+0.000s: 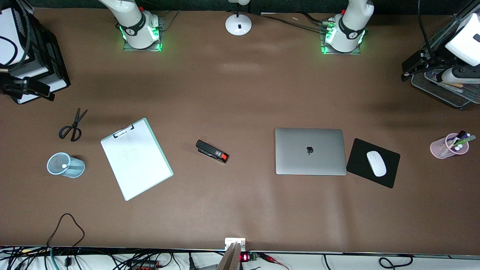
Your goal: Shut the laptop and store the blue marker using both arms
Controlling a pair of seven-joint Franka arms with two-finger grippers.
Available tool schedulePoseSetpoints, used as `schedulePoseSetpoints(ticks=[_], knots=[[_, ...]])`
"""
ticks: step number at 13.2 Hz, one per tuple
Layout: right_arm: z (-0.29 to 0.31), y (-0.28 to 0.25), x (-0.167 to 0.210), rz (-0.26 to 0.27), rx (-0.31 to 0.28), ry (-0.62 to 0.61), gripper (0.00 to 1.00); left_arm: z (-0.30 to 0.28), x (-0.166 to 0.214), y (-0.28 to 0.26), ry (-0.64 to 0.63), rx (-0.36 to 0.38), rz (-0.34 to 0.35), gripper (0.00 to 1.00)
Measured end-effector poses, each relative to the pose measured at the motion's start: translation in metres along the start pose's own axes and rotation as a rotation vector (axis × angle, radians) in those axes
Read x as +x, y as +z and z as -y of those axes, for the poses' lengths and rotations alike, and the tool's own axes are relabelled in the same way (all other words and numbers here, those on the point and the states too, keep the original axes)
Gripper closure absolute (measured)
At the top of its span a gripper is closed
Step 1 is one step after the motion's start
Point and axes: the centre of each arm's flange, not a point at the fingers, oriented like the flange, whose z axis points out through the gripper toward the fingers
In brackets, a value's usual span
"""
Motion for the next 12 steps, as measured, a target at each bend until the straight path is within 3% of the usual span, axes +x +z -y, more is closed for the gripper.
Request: schedulePoseSetpoints(ticks=[12], knots=[[0.0012, 0.0026, -0.0012, 0.009, 0.0, -0.013, 0.0, -0.0035, -0.0007, 0.0004, 0.006, -0.002, 0.004, 0.0]])
